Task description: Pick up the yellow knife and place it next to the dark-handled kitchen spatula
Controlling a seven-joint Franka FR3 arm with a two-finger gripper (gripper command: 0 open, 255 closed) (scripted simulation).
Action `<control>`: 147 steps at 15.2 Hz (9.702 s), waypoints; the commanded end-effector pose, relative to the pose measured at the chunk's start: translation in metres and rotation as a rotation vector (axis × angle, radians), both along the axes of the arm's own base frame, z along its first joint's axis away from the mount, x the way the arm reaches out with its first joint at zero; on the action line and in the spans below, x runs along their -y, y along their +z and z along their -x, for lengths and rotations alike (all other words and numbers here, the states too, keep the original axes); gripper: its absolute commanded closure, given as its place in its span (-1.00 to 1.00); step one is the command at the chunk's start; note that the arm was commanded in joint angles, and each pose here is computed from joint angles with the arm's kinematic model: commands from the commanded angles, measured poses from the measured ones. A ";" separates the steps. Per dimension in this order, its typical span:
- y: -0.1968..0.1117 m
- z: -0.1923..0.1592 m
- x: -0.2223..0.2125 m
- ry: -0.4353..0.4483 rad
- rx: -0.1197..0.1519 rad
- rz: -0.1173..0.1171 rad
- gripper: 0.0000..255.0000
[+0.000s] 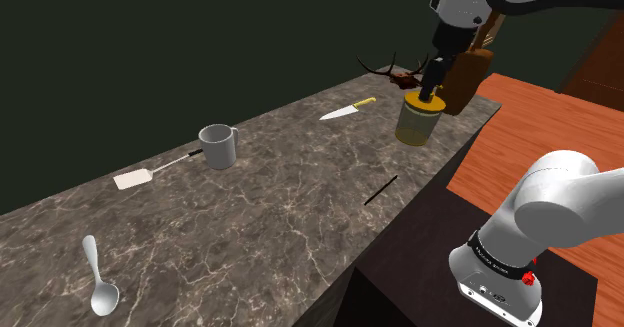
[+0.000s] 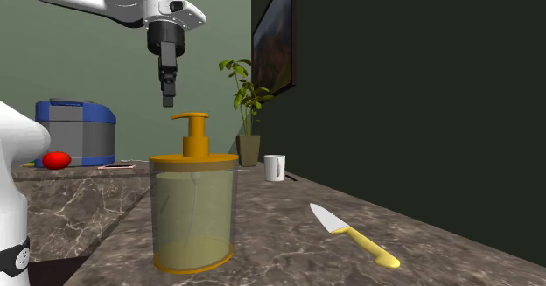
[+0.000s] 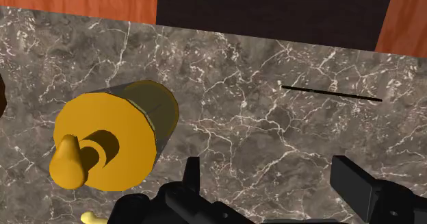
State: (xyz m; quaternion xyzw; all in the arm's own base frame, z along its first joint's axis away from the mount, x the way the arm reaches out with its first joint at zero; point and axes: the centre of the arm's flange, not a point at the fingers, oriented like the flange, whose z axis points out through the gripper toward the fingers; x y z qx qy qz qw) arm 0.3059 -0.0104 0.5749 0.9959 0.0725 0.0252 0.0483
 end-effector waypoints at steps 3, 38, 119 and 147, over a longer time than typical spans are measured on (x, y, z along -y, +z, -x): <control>-0.012 -0.024 -0.003 -0.080 0.005 -0.006 -1.00; -0.211 -0.327 0.174 -1.327 0.084 -0.104 -1.00; -0.150 -0.205 -0.379 -1.327 0.084 -0.104 1.00; -0.213 -0.162 -0.574 -1.327 0.084 -0.104 1.00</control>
